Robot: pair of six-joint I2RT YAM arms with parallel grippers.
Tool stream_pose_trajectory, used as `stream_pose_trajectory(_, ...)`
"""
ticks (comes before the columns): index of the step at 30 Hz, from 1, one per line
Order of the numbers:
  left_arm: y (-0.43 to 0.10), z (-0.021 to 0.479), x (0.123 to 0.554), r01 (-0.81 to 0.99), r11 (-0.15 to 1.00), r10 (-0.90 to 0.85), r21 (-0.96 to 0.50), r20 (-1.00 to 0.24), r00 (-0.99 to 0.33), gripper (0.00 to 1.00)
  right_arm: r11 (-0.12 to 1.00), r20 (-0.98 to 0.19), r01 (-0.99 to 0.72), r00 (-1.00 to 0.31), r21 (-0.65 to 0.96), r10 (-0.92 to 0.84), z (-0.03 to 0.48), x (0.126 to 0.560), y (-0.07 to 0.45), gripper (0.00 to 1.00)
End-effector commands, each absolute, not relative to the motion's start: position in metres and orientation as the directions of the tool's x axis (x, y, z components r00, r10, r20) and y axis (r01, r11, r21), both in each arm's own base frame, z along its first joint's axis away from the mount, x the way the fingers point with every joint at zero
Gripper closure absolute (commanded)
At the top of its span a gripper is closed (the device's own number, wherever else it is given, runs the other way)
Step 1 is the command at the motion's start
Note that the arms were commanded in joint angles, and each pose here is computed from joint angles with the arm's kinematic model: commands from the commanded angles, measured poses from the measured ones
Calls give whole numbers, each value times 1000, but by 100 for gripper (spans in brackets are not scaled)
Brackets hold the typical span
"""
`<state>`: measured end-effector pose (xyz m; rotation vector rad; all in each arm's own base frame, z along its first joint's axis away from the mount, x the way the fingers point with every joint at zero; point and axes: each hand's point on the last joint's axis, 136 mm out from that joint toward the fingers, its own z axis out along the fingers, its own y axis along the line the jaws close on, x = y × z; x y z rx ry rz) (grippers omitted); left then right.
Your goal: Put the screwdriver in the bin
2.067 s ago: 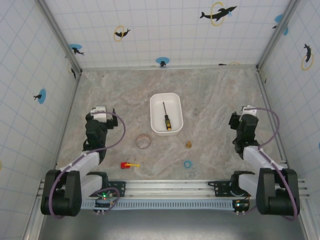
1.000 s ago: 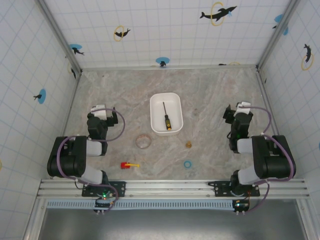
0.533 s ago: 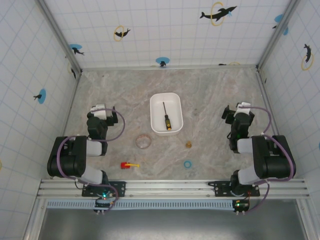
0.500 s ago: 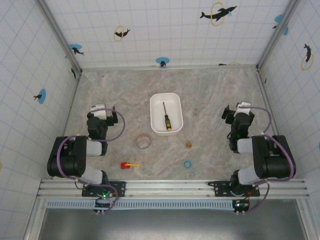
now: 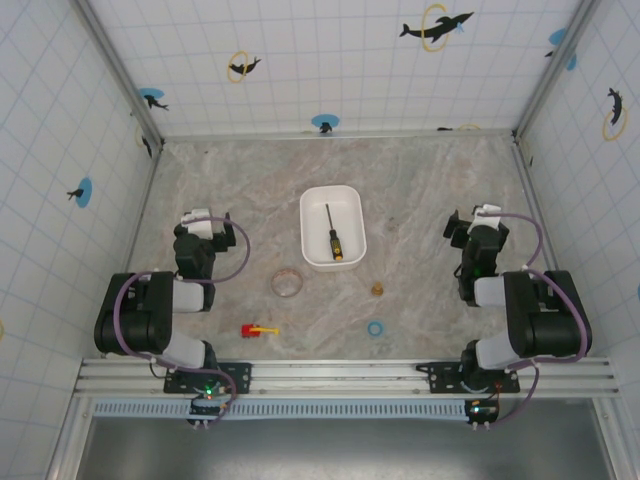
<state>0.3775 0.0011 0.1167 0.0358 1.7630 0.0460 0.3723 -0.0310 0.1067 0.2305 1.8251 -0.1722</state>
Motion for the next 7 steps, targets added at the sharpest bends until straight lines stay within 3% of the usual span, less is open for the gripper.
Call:
stream_pose_trajectory(1,3,122,379,-11,998,53,55,-985,-163,2,965,-974,260,-215,8,66,120,380,-33,1)
stream_pose_trajectory(7,2,121,379,-10,998,53,55,-985,-166,2,965,-975,260,-212,9,66,120,380,-33,1)
